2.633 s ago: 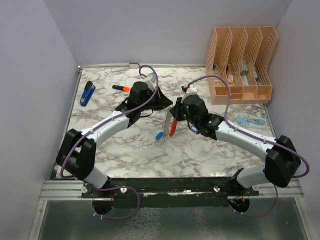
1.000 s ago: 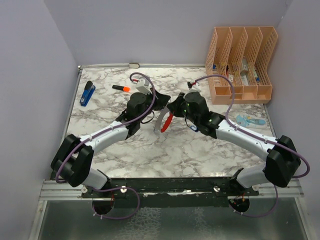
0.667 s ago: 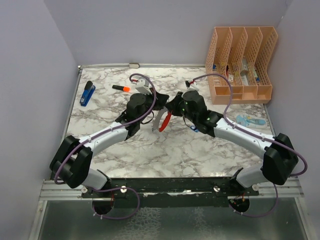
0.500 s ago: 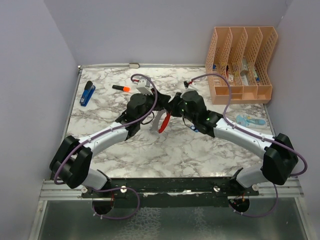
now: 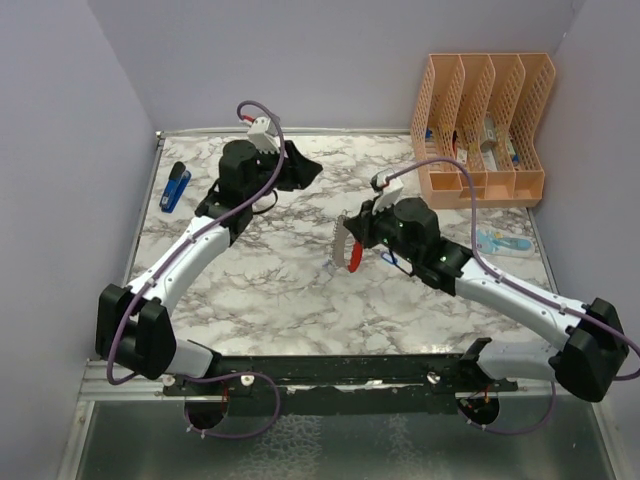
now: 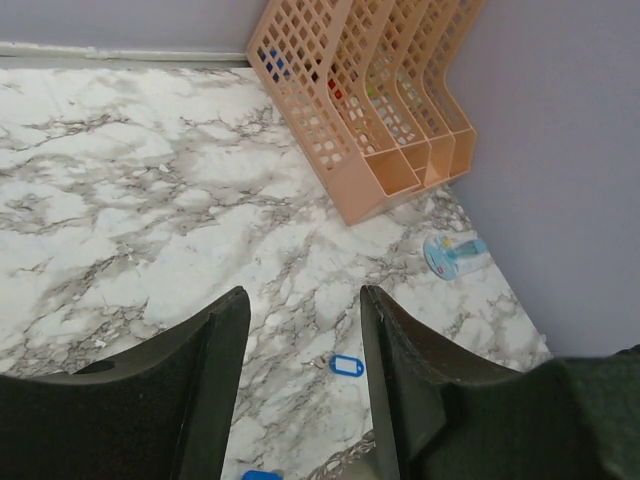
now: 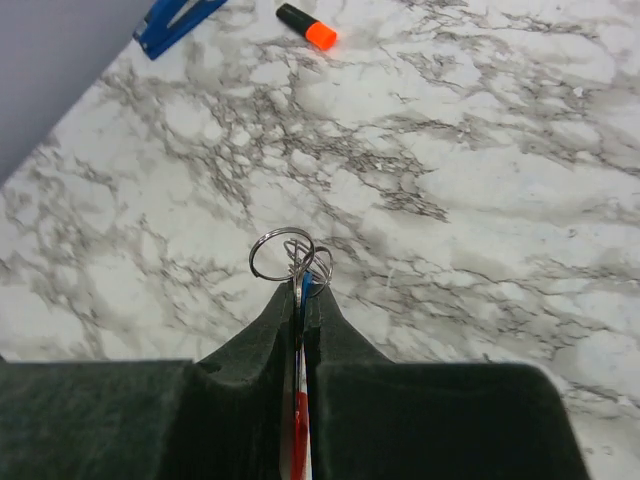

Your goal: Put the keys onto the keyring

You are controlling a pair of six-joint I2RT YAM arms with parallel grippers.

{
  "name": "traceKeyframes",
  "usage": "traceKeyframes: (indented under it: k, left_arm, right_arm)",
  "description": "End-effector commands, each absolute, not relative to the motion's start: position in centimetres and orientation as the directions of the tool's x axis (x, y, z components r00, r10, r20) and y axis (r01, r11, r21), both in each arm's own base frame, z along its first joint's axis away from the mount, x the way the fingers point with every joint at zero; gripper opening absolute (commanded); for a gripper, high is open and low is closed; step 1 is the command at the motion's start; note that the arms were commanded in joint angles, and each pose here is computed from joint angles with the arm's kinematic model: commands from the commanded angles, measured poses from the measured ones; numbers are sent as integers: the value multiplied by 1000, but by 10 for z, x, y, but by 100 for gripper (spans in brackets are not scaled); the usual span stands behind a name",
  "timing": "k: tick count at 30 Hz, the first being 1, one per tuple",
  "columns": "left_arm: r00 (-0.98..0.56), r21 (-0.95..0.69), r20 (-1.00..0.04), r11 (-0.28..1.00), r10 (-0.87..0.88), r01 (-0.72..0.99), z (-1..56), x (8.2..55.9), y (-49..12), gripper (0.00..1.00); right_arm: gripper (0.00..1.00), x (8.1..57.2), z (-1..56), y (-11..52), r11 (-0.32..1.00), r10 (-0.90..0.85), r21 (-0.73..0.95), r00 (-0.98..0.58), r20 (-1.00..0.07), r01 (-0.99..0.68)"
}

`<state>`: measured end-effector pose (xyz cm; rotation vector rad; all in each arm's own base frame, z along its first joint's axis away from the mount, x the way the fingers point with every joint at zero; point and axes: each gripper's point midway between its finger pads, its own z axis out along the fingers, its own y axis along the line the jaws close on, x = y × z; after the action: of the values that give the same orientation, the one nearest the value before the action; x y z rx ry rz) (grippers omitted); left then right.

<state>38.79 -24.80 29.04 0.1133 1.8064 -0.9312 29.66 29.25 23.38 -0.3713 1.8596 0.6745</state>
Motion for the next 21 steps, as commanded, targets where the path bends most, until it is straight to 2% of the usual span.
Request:
traceKeyframes:
  k: [1, 4, 8, 13, 21]
  left_arm:
    - [-526, -540, -822, 586, -216, 603, 306, 356, -255, 49]
    - [-587, -578, -795, 480, -150, 660, 310, 343, -267, 42]
    - [-706, -677, -707, 328, -41, 659, 303, 321, -286, 31]
    - [-740, -697, -672, 317, 26, 643, 294, 309, -292, 31]
    - [-765, -729, -636, 249, 100, 638, 299, 288, -304, 33]
  right_arm:
    - [1, 281, 243, 286, 698, -109, 26, -142, -984, -715]
    - [1, 268, 250, 285, 641, -123, -43, -48, -991, -767]
    - [1, 263, 251, 279, 620, -163, -131, 36, -986, -773]
    - [1, 271, 253, 273, 638, -208, -201, 85, -974, -743]
    - [1, 293, 235, 272, 697, -268, -193, -1, -963, -690]
